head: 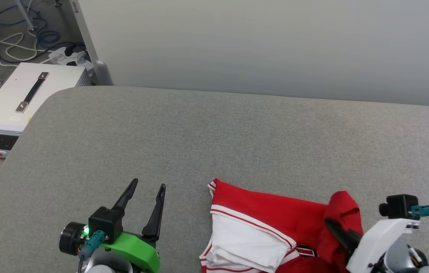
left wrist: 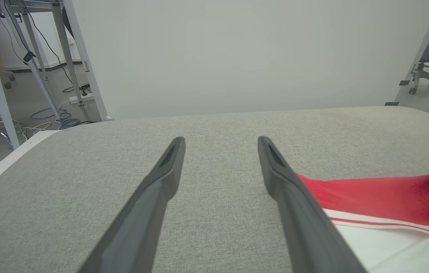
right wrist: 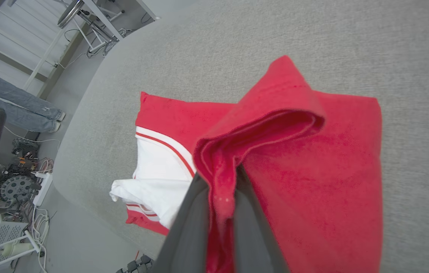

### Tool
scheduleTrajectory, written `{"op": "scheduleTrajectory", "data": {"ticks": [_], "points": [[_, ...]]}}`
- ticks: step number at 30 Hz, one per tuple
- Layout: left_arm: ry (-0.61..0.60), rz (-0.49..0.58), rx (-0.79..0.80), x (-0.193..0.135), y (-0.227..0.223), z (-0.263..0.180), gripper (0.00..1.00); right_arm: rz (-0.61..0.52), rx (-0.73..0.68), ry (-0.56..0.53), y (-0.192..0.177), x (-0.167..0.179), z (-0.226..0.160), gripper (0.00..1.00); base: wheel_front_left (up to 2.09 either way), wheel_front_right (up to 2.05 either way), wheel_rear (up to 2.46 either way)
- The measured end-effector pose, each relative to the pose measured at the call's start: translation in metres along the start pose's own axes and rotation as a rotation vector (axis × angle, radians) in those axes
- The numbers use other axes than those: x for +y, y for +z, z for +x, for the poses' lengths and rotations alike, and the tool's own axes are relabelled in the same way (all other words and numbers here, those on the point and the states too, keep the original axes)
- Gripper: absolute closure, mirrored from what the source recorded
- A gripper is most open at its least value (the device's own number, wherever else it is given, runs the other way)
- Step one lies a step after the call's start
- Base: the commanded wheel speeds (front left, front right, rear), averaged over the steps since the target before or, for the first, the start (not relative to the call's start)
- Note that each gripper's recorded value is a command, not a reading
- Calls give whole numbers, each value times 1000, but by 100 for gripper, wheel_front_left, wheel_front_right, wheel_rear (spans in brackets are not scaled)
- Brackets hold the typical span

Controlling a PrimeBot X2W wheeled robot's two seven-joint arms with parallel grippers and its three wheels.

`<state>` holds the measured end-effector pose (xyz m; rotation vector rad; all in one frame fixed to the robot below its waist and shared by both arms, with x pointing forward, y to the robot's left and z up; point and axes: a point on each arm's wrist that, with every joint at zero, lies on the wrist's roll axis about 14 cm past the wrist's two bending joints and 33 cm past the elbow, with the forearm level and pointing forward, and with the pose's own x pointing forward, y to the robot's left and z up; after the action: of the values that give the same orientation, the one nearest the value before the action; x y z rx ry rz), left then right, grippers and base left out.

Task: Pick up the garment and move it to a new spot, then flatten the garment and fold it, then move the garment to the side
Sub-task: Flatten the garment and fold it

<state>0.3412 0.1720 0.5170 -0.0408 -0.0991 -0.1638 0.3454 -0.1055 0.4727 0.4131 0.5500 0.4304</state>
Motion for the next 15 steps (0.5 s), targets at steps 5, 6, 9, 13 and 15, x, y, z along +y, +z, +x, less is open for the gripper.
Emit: {"op": "scheduleTrajectory", "data": {"ticks": [5, 6, 9, 13, 15], "points": [[26, 0, -1, 7, 0, -4, 0, 55, -2, 144, -4, 56, 21, 100, 0, 0, 0], [31, 0, 0, 9, 0, -5, 0, 56, -1, 162, -4, 63, 24, 100, 0, 0, 0], [46, -1, 2, 13, 0, -8, 0, 61, -12, 207, -2, 80, 35, 100, 0, 0, 0], [71, -1, 6, 20, -1, -13, 0, 126, 17, 280, -16, 101, 49, 100, 0, 0, 0], [83, 0, 9, 23, -2, -15, 0, 132, 41, 307, -27, 112, 57, 100, 0, 0, 0]]}}
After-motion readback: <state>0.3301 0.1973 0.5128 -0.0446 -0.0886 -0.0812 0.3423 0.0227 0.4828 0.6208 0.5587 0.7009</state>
